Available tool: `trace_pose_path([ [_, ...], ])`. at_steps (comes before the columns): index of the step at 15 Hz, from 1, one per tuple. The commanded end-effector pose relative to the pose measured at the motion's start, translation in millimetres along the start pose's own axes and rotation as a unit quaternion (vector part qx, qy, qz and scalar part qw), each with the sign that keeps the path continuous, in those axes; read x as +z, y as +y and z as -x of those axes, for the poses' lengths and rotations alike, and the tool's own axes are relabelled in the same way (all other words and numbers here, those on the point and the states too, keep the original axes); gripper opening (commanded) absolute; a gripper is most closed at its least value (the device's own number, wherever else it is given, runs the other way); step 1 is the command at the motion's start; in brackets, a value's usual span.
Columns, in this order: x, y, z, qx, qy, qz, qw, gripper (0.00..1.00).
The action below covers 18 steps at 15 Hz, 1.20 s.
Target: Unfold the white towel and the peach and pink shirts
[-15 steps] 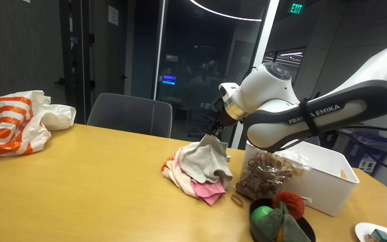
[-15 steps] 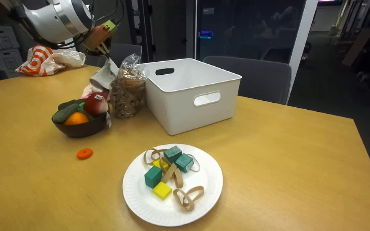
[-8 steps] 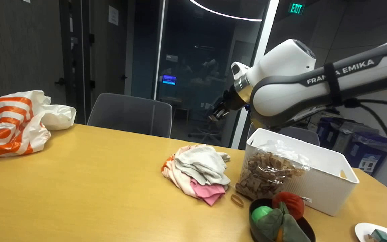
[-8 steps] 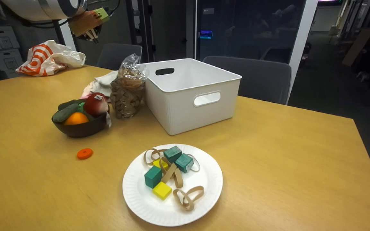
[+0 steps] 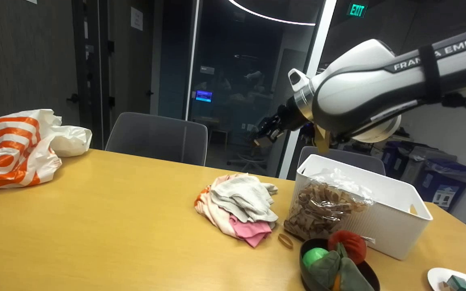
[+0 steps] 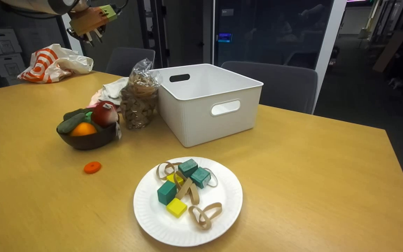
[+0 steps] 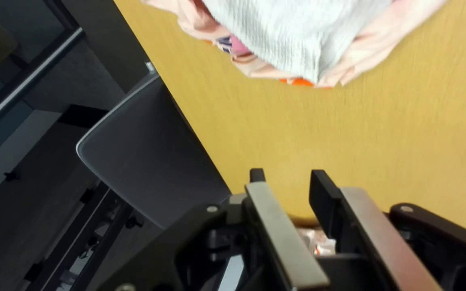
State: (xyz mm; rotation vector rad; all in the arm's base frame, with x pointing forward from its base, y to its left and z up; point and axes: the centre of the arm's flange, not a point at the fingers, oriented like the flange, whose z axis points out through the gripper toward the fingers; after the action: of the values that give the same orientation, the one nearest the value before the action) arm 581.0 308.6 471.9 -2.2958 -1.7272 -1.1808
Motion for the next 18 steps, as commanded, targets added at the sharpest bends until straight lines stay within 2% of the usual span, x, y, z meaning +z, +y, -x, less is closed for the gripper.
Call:
trace_pose_path([
  [1,34.7,-12.5,25.7,-0.060,-0.060,0.012,0.9963,0.67],
  [3,55.5,-19.5,39.2,-0.076,-0.087,0.004,0.9934,0.83],
  [5,75.7,-32.6,41.6,-0.076,-0.097,-0.025,0.9920,0.96],
  [6,85.1,-39.8,41.4,-0.077,-0.100,-0.038,0.9912,1.00],
  [9,115.4,-59.1,34.5,-0.079,-0.109,-0.062,0.9890,1.00],
  [11,135.8,-62.1,36.6,-0.090,-0.122,-0.056,0.9868,1.00],
  [13,153.2,-57.0,46.1,-0.110,-0.140,-0.034,0.9835,1.00],
  [17,171.2,-42.6,67.4,-0.131,-0.165,-0.015,0.9775,1.00],
  [18,172.9,-41.0,69.9,-0.128,-0.166,-0.012,0.9776,0.75],
])
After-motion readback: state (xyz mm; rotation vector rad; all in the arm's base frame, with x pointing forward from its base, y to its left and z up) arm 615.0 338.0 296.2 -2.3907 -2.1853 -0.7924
